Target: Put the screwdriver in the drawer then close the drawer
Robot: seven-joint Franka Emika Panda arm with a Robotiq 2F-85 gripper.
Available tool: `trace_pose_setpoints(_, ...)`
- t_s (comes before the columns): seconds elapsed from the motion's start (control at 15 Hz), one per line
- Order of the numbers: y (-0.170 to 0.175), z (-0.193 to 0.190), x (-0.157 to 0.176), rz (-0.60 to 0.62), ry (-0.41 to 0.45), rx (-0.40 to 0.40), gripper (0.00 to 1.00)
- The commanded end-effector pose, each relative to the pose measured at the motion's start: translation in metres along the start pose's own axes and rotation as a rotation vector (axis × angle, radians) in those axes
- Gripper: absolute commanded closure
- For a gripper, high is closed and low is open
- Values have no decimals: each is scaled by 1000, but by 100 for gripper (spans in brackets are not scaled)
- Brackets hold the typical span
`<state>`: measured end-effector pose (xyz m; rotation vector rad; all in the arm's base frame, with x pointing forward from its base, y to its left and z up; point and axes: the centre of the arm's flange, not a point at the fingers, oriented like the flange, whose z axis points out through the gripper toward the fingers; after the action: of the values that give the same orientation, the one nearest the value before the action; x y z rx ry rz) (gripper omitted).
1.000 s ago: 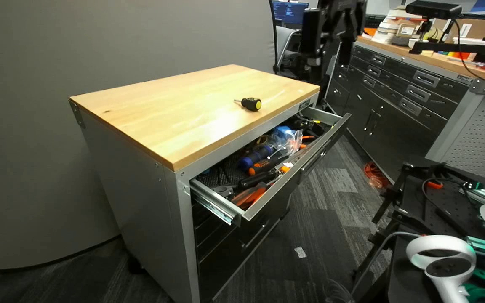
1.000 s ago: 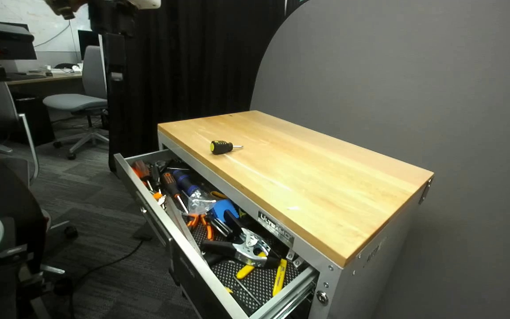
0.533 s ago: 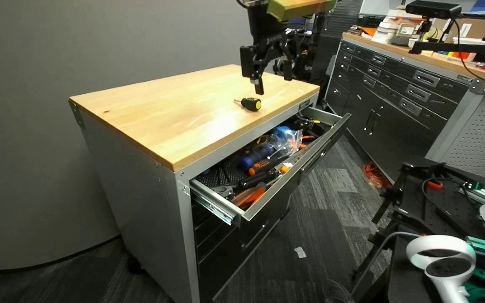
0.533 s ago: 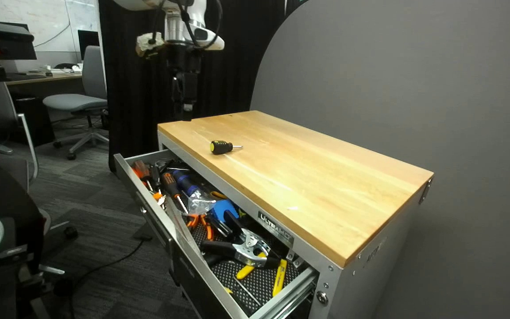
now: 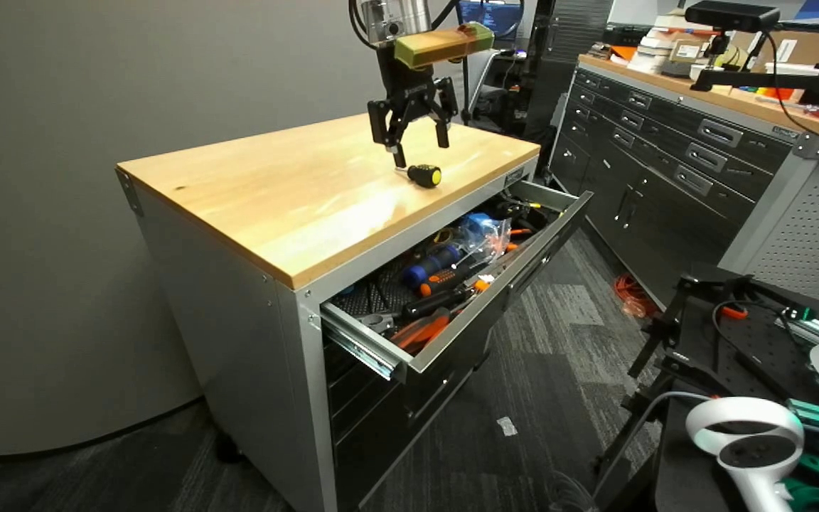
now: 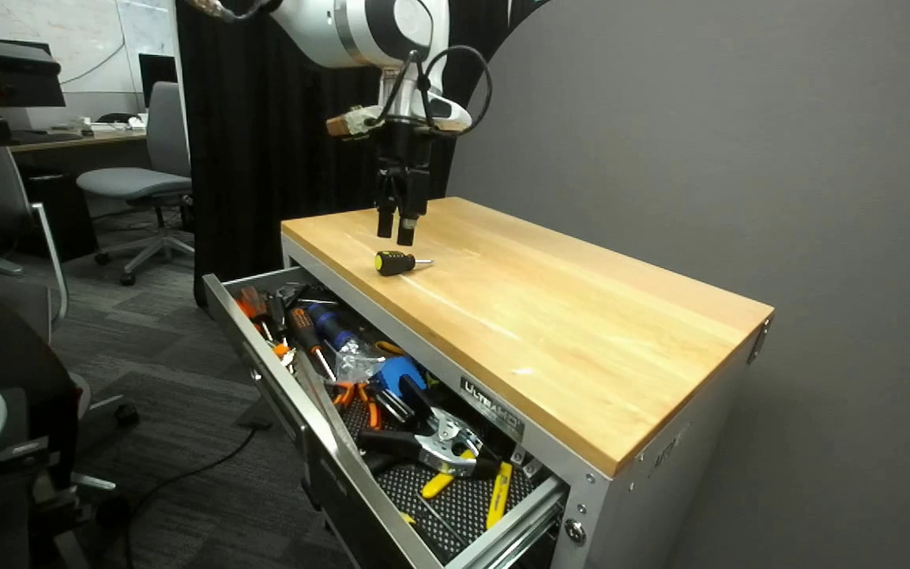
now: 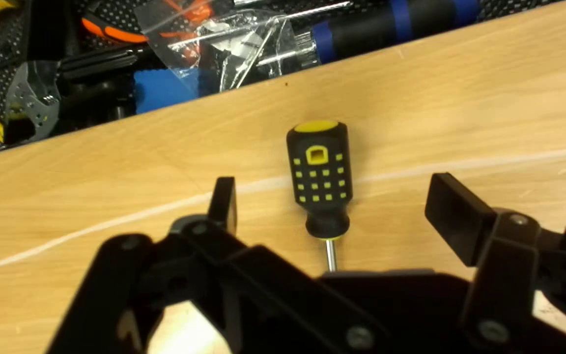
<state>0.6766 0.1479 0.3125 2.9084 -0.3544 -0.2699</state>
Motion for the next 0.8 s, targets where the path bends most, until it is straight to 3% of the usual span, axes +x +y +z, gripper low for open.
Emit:
trace_pose_setpoints(0.0, -20, -5, 41, -53, -72, 35, 35)
trace_pose_setpoints(0.47, 14, 14, 44, -34, -174, 66, 84)
trace_pose_setpoints(0.6, 26, 19, 46, -11, -186, 88, 79)
trace_pose_setpoints(0.67, 30, 21, 45, -5, -198, 102, 47)
trace_pose_setpoints(0.73, 32, 23, 45, 3, -203, 109, 43)
